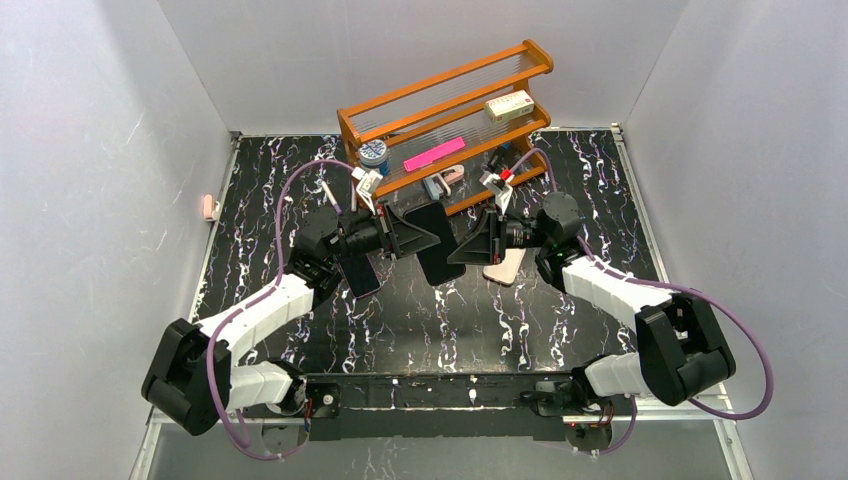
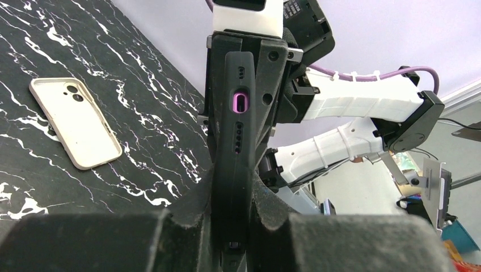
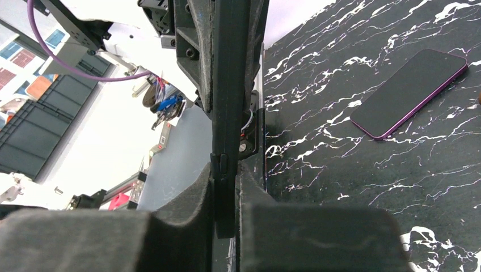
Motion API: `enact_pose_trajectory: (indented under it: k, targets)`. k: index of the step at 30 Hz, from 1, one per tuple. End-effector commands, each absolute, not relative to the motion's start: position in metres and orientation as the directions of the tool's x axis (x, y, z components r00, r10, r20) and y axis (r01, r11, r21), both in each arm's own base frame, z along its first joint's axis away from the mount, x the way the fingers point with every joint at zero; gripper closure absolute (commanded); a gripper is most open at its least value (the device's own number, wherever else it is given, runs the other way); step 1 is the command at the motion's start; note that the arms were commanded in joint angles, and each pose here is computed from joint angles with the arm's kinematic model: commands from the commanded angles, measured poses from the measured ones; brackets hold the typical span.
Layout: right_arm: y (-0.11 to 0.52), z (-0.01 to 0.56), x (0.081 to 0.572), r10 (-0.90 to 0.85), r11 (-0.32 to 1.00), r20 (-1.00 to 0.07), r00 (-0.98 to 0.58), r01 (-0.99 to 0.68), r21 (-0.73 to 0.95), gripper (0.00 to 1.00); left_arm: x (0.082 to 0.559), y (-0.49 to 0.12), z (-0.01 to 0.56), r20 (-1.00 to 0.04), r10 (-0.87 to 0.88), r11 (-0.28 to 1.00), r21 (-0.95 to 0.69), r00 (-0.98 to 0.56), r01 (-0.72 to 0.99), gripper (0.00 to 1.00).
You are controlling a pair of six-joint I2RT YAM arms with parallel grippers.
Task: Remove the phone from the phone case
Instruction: Adjust the phone, then remove the phone case from the phone.
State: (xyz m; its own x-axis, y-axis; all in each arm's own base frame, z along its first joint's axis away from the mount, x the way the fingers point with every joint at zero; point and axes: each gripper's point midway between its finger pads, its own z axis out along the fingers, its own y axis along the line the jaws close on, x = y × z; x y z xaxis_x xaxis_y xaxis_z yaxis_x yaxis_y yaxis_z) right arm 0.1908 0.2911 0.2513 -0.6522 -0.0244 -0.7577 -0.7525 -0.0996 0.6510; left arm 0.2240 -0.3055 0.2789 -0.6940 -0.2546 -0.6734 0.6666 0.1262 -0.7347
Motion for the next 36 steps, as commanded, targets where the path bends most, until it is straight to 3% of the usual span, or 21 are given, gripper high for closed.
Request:
enact_pose_trajectory:
  k: [1, 8, 13, 21, 36]
  targets:
    - [0.296, 0.271, 0.208, 0.045, -0.061, -0.826, -0.561, -0.827, 0.559, 0.72, 0.226, -0.301, 0.305, -0.654, -0.346, 0.116, -0.741, -0.673, 0.661, 1.00]
    - [0.287, 0.265, 0.220, 0.208, 0.081, -0.782, -0.587, -0.787, 0.612, 0.37, 0.262, -0.278, 0.311, -0.541, -0.577, 0.209, -0.822, -0.612, 0.530, 1.00]
    - [0.283, 0.259, 0.213, 0.288, 0.096, -0.748, -0.597, -0.760, 0.643, 0.25, 0.277, -0.268, 0.313, -0.459, -0.670, 0.203, -0.869, -0.583, 0.451, 1.00]
    - [0.296, 0.262, 0.200, 0.350, 0.039, -0.719, -0.601, -0.757, 0.652, 0.23, 0.283, -0.252, 0.324, -0.369, -0.763, 0.152, -0.900, -0.531, 0.408, 1.00]
    - [0.324, 0.287, 0.206, 0.399, -0.040, -0.716, -0.572, -0.791, 0.610, 0.34, 0.279, -0.248, 0.327, -0.282, -0.791, 0.079, -0.927, -0.542, 0.367, 1.00]
